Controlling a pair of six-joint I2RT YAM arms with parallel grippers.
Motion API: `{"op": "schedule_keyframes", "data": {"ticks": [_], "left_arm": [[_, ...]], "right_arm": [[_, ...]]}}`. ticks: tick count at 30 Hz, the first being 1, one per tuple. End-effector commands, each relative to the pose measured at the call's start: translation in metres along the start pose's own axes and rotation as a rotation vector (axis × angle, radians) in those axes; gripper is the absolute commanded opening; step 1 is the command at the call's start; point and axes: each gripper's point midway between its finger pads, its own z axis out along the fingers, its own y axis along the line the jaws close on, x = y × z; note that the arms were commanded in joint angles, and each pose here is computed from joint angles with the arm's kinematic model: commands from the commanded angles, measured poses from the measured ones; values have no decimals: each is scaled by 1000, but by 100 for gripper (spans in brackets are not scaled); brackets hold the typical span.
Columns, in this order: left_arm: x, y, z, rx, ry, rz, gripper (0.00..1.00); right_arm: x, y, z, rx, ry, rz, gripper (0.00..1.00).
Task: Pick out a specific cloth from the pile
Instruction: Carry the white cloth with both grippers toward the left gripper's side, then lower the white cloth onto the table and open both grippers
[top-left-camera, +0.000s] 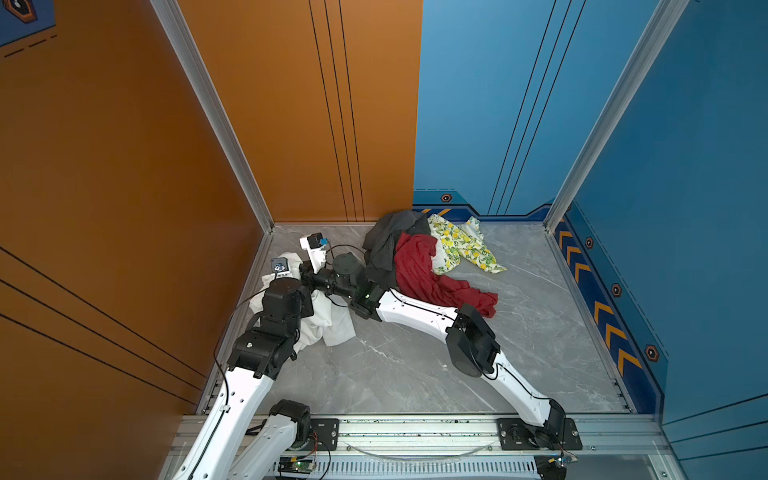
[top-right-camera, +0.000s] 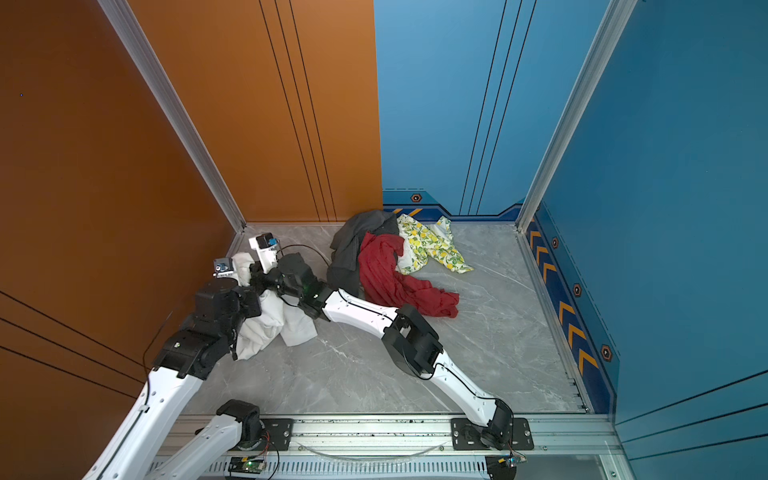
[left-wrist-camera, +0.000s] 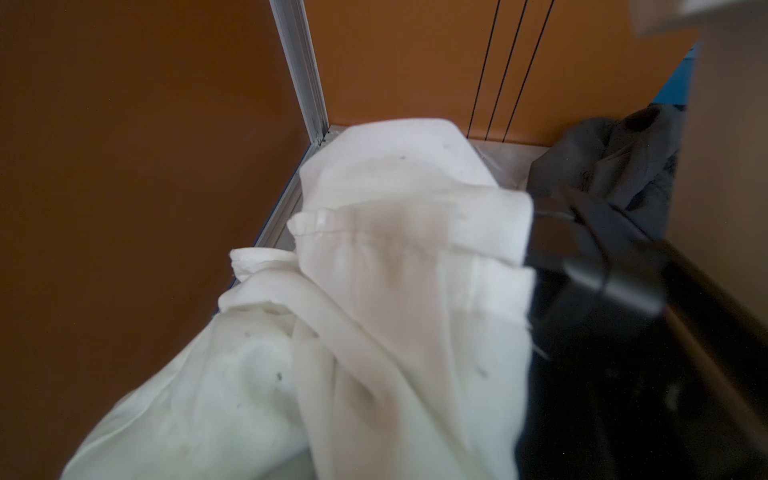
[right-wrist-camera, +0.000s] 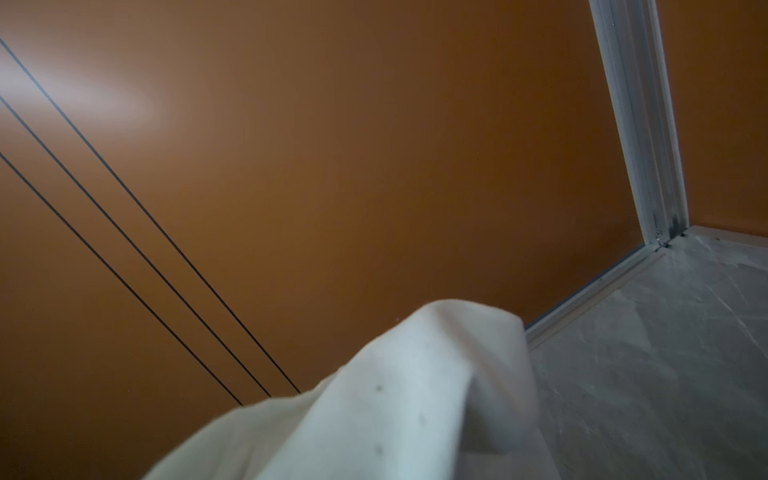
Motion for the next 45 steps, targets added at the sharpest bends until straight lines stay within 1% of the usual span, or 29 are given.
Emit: {"op": "schedule_keyframes", "data": {"ticks": [1, 5, 8, 13, 16, 17, 18, 21, 23, 24, 27, 29, 31, 38, 42, 45], "left_arm": [[-32, -18, 13, 127, -147, -218, 0], [-5, -1, 38, 53, -84, -307, 0], [15, 8, 52, 7, -30, -363, 0], [50, 7, 74, -15, 87, -419, 0], [72, 9, 84, -28, 158, -464, 0], [71, 7, 89, -14, 151, -485, 0], [74, 6, 91, -11, 163, -494, 0], [86, 8, 96, -28, 190, -521, 0], [91, 8, 99, -26, 201, -537, 0], [93, 7, 100, -24, 208, -544, 0], [99, 7, 104, -24, 227, -561, 0], [102, 8, 107, -30, 238, -566, 0], [106, 11, 108, -41, 248, -574, 0], [117, 20, 111, -78, 279, -611, 5], [124, 21, 112, -94, 299, -626, 7], [128, 22, 113, -103, 312, -631, 8]], "right_arm": [[73, -5, 3, -20, 76, -64, 0], [101, -31, -6, 41, 43, -99, 0], [119, -49, -11, 82, 35, -87, 0], [152, -68, -21, 135, 54, -65, 0], [165, -78, -28, 174, 66, -65, 0], [166, -80, -28, 180, 61, -62, 0], [177, -84, -33, 190, 81, -55, 0], [183, -88, -37, 202, 87, -40, 7], [182, -88, -38, 208, 87, -40, 11], [180, -88, -39, 209, 82, -41, 14], [171, -85, -44, 207, 68, -31, 27], [157, -83, -48, 210, 34, -28, 36], [146, -83, -54, 215, 11, -18, 39], [107, -74, -72, 230, -72, -5, 58], [83, -69, -86, 247, -121, -4, 66], [67, -73, -101, 285, -139, 9, 68]]}}
